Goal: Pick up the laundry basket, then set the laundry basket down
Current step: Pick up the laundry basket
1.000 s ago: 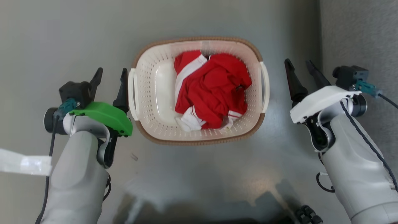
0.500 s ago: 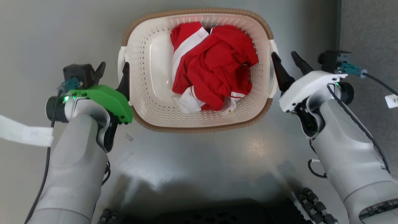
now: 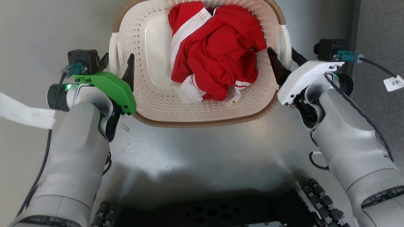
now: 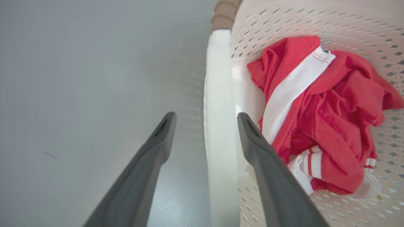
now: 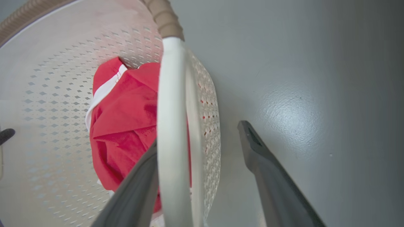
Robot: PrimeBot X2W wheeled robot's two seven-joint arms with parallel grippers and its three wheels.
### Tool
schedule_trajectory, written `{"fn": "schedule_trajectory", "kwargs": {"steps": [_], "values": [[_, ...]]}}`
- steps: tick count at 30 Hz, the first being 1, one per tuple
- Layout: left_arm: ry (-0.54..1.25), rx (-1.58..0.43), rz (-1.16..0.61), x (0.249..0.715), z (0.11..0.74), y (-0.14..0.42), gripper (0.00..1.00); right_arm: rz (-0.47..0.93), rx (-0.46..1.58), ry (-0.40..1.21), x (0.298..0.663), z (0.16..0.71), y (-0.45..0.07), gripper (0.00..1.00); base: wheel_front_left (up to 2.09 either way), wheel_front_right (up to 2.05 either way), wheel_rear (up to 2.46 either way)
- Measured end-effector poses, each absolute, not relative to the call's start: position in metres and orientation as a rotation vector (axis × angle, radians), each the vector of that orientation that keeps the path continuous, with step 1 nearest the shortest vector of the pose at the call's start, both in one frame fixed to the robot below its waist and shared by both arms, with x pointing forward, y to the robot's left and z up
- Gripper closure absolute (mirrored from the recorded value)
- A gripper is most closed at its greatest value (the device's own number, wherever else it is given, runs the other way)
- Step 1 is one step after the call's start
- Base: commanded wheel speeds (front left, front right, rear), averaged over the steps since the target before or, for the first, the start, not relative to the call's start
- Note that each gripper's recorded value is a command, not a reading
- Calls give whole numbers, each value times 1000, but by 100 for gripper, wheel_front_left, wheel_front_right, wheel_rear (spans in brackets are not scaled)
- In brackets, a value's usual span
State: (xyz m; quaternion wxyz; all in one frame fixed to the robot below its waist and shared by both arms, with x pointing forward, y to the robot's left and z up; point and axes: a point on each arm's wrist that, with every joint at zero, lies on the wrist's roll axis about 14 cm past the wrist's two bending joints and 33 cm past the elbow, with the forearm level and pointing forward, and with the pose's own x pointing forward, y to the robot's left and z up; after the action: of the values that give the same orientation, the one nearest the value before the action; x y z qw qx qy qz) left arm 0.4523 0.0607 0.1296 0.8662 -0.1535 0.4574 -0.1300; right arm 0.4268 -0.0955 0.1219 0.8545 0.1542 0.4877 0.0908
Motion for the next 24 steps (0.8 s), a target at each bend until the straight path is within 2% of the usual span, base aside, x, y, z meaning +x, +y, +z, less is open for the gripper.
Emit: {"fn": "schedule_trajectory", "kwargs": {"steps": [4,5,7,8,9,10,11,24], "values": [[980,-319,-276,448,124,60,0,189,332,1037,426,118,-94,0,0,0,0],[983,-317,-277,447,123,60,4,193,330,1037,427,118,-93,0,0,0,0],[984,-320,-274,448,123,60,41,200,331,1030,429,118,-91,3,0,0,0],[983,-326,-272,448,123,60,53,206,330,1027,429,119,-89,40,0,0,0],[983,-331,-272,449,123,59,64,214,327,1024,431,119,-88,69,0,0,0],[983,-330,-277,449,123,58,91,223,324,1021,432,120,-86,100,0,0,0],[983,-331,-283,449,124,56,100,229,324,1011,434,121,-85,100,0,0,0],[971,-358,-299,449,138,47,100,239,311,997,434,132,-83,100,0,0,0]]}}
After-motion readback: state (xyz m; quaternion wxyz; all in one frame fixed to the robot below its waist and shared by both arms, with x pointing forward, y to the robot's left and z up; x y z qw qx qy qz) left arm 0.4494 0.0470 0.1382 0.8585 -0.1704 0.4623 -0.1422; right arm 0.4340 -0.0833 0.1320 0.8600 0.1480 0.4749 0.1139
